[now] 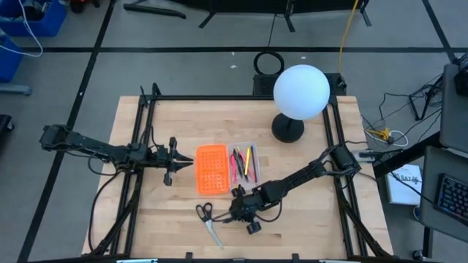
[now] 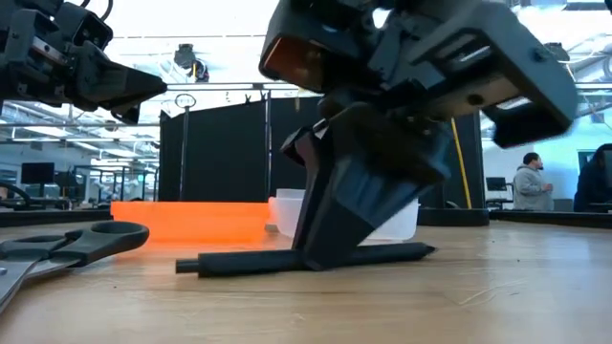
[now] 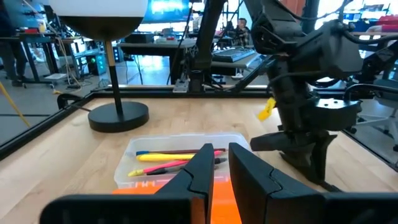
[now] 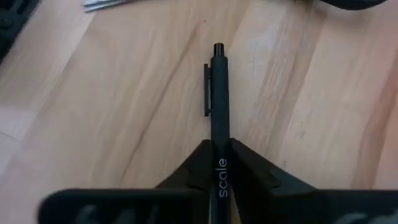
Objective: Pick & place school supplies into a supply box
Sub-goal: Put the black pen into the supply box, then put the black scissors into the supply box
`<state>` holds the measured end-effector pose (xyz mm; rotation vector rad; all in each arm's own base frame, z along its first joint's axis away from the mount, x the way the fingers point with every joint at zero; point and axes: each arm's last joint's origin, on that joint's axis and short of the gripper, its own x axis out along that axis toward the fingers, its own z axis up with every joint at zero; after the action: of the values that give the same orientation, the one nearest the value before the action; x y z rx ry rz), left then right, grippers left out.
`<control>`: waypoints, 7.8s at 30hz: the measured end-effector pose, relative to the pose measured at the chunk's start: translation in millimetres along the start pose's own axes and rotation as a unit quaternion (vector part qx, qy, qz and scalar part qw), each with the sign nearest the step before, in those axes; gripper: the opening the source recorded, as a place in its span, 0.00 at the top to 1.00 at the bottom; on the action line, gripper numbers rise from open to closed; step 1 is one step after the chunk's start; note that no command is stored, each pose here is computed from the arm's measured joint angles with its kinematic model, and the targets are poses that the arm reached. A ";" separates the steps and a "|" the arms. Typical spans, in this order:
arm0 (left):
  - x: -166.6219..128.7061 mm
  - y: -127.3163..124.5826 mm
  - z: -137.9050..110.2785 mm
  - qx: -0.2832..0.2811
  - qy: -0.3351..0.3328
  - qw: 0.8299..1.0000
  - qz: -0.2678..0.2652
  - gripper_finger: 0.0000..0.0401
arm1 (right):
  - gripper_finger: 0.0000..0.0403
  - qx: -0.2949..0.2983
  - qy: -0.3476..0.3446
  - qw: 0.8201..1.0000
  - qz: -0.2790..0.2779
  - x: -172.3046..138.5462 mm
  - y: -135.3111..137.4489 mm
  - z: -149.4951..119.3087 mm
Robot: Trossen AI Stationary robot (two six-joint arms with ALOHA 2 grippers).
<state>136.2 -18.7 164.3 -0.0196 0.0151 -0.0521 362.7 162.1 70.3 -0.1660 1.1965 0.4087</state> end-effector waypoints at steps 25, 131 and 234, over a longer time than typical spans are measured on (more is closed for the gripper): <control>0.0 -0.1 0.1 0.004 0.000 1.000 0.000 0.86 | 0.95 0.101 -0.187 0.977 0.006 -127.2 14.2 36.6; -2.7 1.9 7.1 -0.027 -0.033 0.999 0.029 0.86 | 1.00 0.041 -0.503 0.829 -0.243 -278.2 -50.9 -141.1; 170.8 -176.7 -7.9 0.388 0.617 0.658 -0.191 0.57 | 1.00 0.000 -0.646 0.742 -0.177 -225.0 -31.9 -224.2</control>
<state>297.4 -204.2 157.4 0.9002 1.3837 -0.4924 112.3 7.7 194.4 -0.0665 -0.2377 0.0999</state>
